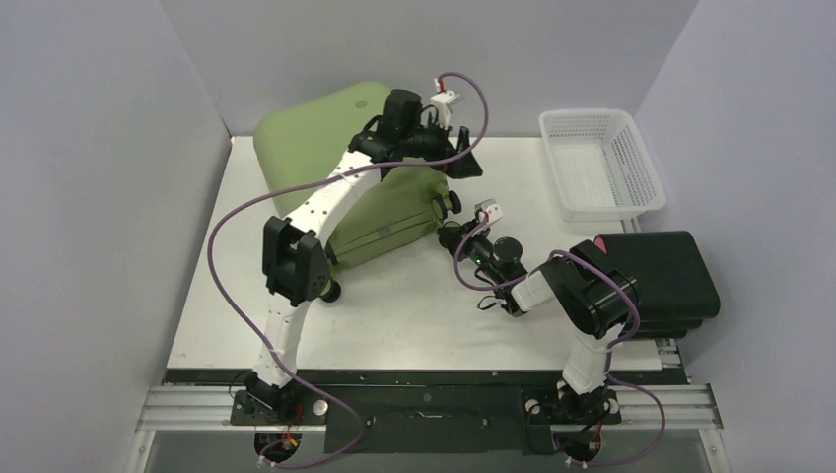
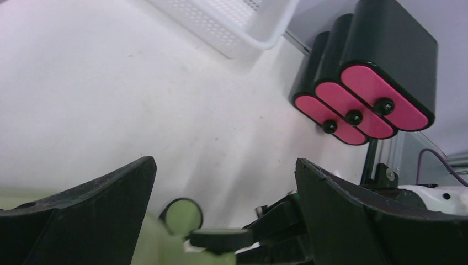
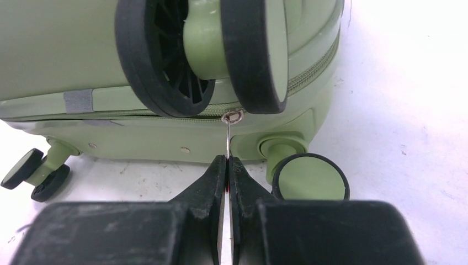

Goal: Open, take out, and arrange the luggage
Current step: Unzip the luggage at the center of the board.

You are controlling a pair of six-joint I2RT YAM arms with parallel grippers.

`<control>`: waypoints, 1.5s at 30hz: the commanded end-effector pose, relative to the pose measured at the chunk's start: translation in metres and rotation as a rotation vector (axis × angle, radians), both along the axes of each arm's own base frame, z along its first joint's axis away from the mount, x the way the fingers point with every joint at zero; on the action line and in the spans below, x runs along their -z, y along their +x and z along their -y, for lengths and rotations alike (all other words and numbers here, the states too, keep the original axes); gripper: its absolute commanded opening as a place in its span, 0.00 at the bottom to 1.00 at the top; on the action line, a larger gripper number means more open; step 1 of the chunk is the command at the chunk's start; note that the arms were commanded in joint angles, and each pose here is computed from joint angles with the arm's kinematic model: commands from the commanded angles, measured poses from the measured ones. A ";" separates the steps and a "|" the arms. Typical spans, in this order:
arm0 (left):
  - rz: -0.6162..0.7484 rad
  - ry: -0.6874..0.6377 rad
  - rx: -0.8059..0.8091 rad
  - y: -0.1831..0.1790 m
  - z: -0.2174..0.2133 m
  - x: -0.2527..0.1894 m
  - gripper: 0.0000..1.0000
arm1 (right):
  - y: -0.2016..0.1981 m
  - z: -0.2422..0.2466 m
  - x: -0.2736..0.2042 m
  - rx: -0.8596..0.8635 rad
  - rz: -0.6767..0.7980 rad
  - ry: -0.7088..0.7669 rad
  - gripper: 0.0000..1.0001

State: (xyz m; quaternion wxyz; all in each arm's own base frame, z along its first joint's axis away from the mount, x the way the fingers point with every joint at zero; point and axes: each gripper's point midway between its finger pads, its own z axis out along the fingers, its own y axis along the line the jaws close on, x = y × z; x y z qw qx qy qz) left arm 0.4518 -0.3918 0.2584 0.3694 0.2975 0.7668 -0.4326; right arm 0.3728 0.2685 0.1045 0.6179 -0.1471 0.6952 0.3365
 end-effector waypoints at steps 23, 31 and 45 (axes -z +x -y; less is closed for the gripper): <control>-0.536 -0.018 0.070 -0.064 -0.040 0.105 0.85 | 0.052 0.037 0.003 0.032 -0.196 0.279 0.00; -0.537 -0.241 0.026 -0.045 -0.046 0.075 0.90 | 0.058 0.013 -0.006 -0.046 -0.186 0.323 0.00; -0.391 -0.347 0.226 -0.081 -0.075 -0.019 0.96 | 0.033 -0.025 -0.025 -0.177 -0.086 0.165 0.34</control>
